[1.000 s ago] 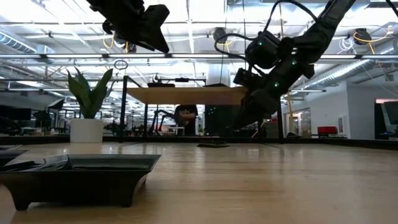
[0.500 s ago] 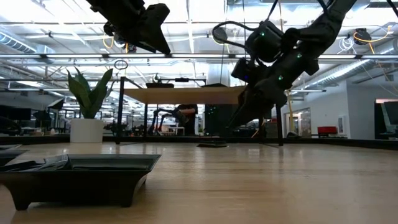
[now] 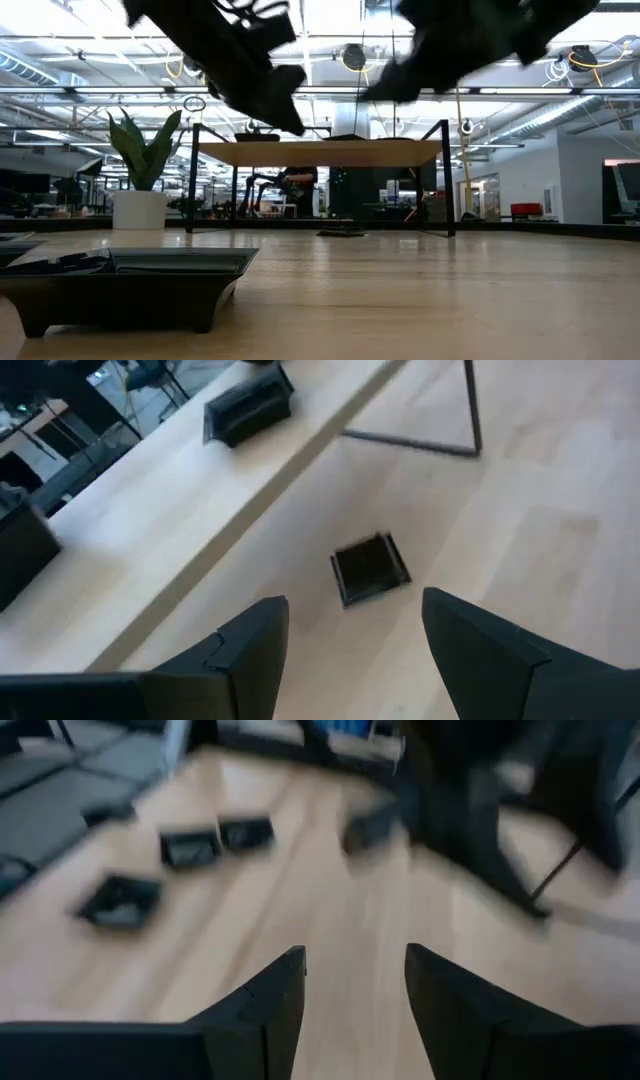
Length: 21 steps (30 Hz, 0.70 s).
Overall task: Pick & Place Mini shaped plates
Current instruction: Stack the black square plate on top of the other black square plate on the shelf
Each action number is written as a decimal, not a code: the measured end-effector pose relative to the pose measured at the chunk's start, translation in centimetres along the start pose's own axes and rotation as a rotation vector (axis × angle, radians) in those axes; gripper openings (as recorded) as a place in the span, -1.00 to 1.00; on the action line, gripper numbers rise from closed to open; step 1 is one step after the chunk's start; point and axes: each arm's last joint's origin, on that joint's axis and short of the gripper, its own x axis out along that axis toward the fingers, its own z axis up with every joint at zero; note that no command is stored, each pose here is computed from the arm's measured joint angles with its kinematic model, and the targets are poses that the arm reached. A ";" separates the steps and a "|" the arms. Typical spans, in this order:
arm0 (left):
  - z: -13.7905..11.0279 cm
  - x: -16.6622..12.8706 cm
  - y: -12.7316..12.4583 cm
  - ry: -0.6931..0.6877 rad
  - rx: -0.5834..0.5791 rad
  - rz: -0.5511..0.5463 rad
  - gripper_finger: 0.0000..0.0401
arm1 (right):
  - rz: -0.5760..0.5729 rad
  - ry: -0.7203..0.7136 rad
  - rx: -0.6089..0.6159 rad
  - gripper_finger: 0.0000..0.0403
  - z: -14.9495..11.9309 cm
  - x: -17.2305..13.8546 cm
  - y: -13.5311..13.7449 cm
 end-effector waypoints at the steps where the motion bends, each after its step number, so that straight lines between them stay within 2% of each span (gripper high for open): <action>1: 0.0 0.7 -0.2 -0.016 -0.020 0.003 0.16 | -0.004 -0.036 -0.016 -0.21 0.9 -1.0 0.5; 4: -0.3 2.8 -1.1 -0.041 -0.051 -0.027 0.12 | -0.007 -0.173 -0.068 -0.21 3.5 -4.1 1.8; 6: -0.8 4.3 -2.1 -0.063 -0.079 -0.099 0.04 | 0.012 -0.236 -0.097 -0.21 4.6 -6.2 2.6; 8: -1.6 5.7 -3.2 -0.078 -0.089 -0.173 -0.09 | 0.018 -0.292 -0.128 -0.21 5.4 -7.9 3.2; 11: -3.3 7.6 -4.9 -0.109 -0.092 -0.197 -0.37 | -0.015 -0.304 -0.173 -0.21 5.8 -9.7 4.0; 13: -4.3 8.6 -5.5 -0.124 -0.098 -0.169 -0.61 | -0.051 -0.281 -0.197 -0.21 5.7 -10.1 4.3; 16: -5.5 9.4 -5.6 -0.106 -0.153 -0.071 -0.93 | -0.081 -0.249 -0.229 -0.21 5.5 -10.2 4.8; 19: -6.2 9.7 -5.5 -0.092 -0.222 0.040 -0.94 | -0.062 -0.235 -0.252 -0.21 5.3 -10.1 5.2; 21: -6.4 9.7 -5.3 -0.080 -0.240 0.071 -0.97 | -0.055 -0.244 -0.269 -0.21 5.0 -10.1 5.4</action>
